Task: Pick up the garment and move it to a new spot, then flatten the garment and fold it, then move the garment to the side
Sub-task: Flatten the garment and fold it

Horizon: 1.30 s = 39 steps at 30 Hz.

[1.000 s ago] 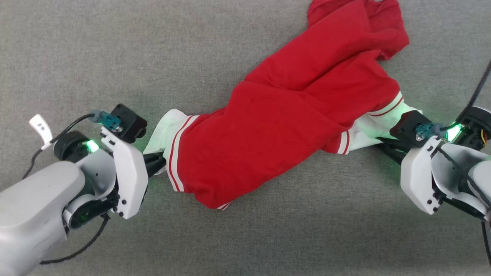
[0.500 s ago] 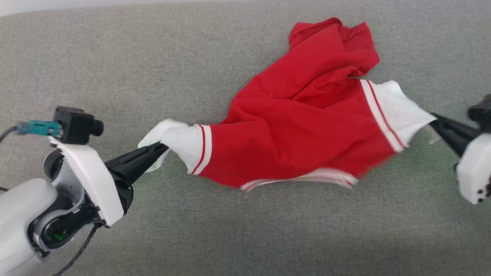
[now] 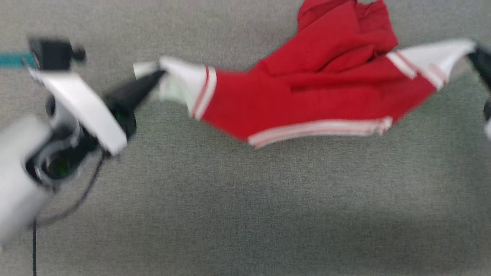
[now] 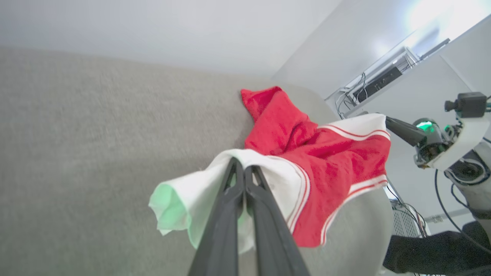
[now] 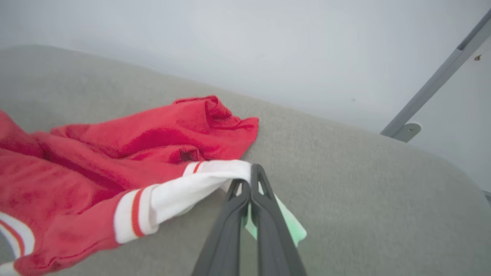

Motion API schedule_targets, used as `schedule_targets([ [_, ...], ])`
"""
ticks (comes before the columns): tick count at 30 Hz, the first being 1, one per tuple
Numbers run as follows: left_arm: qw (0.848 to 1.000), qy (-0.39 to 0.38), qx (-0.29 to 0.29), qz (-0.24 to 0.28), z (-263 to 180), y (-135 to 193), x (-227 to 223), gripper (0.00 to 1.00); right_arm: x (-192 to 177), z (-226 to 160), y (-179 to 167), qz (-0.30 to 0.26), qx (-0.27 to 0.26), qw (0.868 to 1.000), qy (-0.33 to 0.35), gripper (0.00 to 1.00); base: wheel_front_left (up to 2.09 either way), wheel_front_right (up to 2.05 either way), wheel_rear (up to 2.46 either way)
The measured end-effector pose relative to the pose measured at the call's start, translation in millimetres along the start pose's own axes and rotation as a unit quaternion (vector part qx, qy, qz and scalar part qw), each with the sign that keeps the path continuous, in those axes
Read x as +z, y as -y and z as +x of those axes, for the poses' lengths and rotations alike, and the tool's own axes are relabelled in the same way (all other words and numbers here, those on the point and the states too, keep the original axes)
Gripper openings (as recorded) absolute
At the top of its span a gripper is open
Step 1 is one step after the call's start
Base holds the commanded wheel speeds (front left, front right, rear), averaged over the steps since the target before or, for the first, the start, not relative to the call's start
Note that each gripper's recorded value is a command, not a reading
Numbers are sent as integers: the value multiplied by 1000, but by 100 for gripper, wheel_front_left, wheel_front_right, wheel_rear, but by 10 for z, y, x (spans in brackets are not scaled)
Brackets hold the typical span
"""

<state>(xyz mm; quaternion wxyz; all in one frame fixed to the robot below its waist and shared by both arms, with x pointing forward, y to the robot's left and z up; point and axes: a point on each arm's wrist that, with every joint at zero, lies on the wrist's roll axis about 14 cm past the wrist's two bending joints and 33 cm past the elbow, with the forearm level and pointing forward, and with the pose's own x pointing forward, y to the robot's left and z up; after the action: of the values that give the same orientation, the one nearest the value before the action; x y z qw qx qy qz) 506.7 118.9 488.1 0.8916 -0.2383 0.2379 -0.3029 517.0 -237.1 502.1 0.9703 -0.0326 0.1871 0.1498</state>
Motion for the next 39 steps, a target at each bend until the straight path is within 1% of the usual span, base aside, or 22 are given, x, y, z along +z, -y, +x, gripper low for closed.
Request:
schedule_targets([
  [3,999,45,11,-10,202,-128,405,0,375,265,97,31,-9,999,44,0,0,0,0],
  [5,996,87,23,-12,314,-235,760,0,719,431,192,56,-18,995,87,0,0,0,0],
  [8,986,162,44,-16,424,-397,1339,0,1246,637,327,89,-30,984,152,0,0,0,0],
  [10,977,208,48,-21,490,-425,1676,0,1547,754,402,116,-38,974,193,0,0,0,0],
  [11,973,225,50,-20,528,-432,1817,0,1680,810,420,120,-41,970,208,0,0,0,0],
  [12,968,243,57,-19,545,-468,1953,0,1787,858,457,119,-48,967,218,0,0,0,0],
  [14,957,282,69,-12,553,-502,2232,0,2043,909,523,123,-60,958,252,0,0,0,0],
  [16,938,338,78,-8,480,-502,2582,0,2285,934,553,116,-70,949,284,0,0,0,0],
  [18,918,389,72,-4,392,-389,2902,0,2525,904,588,113,-80,937,320,0,0,0,0],
  [20,905,423,50,-12,319,-202,3135,0,2755,814,626,112,-90,924,356,0,0,0,0],
  [22,896,443,35,-12,234,-56,3277,0,2898,732,652,105,-99,916,375,0,0,0,0],
  [23,894,446,29,-17,202,-13,3309,0,2934,703,666,107,-102,913,380,0,0,0,0],
  [25,899,438,17,-18,193,81,3308,0,2978,672,683,107,-106,911,384,0,0,0,0],
  [27,911,413,13,-23,238,89,3191,0,2950,700,649,102,-103,915,375,0,0,0,0],
  [29,922,386,15,-37,308,5,2970,0,2816,775,620,102,-98,923,358,0,0,0,0],
  [31,936,349,24,-48,381,-126,2667,0,2515,902,583,102,-93,937,322,0,0,0,0],
  [35,954,282,25,-95,456,-299,1989,0,1825,1028,534,107,-81,959,250,0,0,0,0],
  [36,957,269,26,-106,449,-338,1823,0,1657,1032,514,108,-77,963,234,0,0,0,0],
  [37,957,269,26,-106,449,-338,1823,0,1657,1032,514,108,-77,963,234,0,0,0,0],
  [39,963,235,24,-132,430,-367,1456,0,1271,1016,475,114,-69,971,197,0,0,0,0],
])
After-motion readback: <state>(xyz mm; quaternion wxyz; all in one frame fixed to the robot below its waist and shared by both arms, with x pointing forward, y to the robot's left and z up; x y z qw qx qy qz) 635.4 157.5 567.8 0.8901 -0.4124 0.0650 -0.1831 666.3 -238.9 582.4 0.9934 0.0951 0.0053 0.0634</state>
